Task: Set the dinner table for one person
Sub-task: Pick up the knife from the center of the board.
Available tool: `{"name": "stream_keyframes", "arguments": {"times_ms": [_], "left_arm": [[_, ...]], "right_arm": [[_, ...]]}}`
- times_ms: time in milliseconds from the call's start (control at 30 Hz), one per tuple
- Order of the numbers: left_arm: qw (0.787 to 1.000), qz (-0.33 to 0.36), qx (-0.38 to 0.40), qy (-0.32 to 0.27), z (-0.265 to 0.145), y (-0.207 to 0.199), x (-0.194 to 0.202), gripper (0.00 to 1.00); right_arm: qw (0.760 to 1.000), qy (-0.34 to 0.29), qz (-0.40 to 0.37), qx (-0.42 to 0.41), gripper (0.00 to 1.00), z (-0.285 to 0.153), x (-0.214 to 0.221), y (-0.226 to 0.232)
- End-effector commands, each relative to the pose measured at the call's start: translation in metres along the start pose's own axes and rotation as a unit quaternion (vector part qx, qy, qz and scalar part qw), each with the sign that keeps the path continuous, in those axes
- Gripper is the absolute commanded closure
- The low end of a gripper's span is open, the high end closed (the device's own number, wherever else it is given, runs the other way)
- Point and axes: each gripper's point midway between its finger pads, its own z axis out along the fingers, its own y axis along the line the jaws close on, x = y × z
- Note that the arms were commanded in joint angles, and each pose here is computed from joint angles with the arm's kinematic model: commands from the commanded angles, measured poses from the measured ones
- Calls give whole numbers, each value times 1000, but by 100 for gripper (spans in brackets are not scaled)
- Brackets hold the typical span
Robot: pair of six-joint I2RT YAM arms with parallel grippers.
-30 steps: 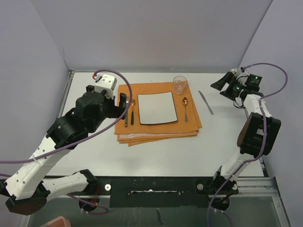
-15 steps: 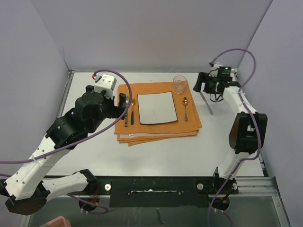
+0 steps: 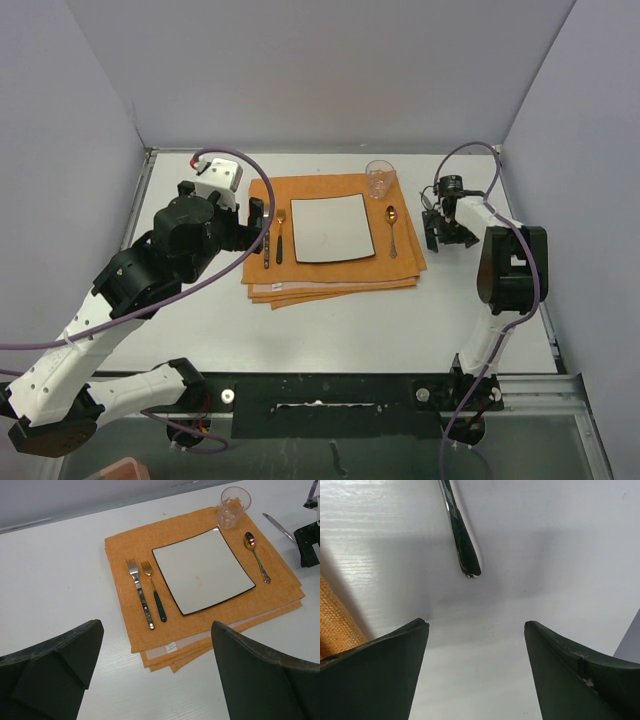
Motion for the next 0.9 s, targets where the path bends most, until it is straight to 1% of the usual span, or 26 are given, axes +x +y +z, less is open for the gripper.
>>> {"name": "stream_keyframes", "arguments": {"times_ms": [0, 200, 300, 367, 500, 567, 767, 867], "left_arm": [[999, -20, 12, -24, -3, -6, -17, 10], [1000, -17, 13, -20, -1, -7, -14, 10], [1000, -16, 11, -21, -1, -6, -14, 10], [1000, -14, 10, -21, -1, -6, -14, 10], [1000, -10, 9, -18, -1, -5, -13, 10], [1000, -8, 8, -18, -1, -5, -14, 10], [1000, -1, 1, -22, -5, -1, -19, 10], [1000, 2, -4, -27, -7, 2, -23, 10]], "right_arm": [[999, -40, -3, 10, 23, -13, -21, -5], [999, -48, -4, -19, 26, -2, -39, 9], [998, -52, -1, -26, 30, 6, -52, 12], [998, -55, 0, -31, 34, 12, -63, 15], [997, -68, 6, -39, 36, 20, -89, 18], [997, -67, 6, -42, 37, 26, -95, 20], [997, -57, 4, -44, 38, 41, -96, 23], [997, -46, 13, -53, 44, 49, -88, 21]]}}
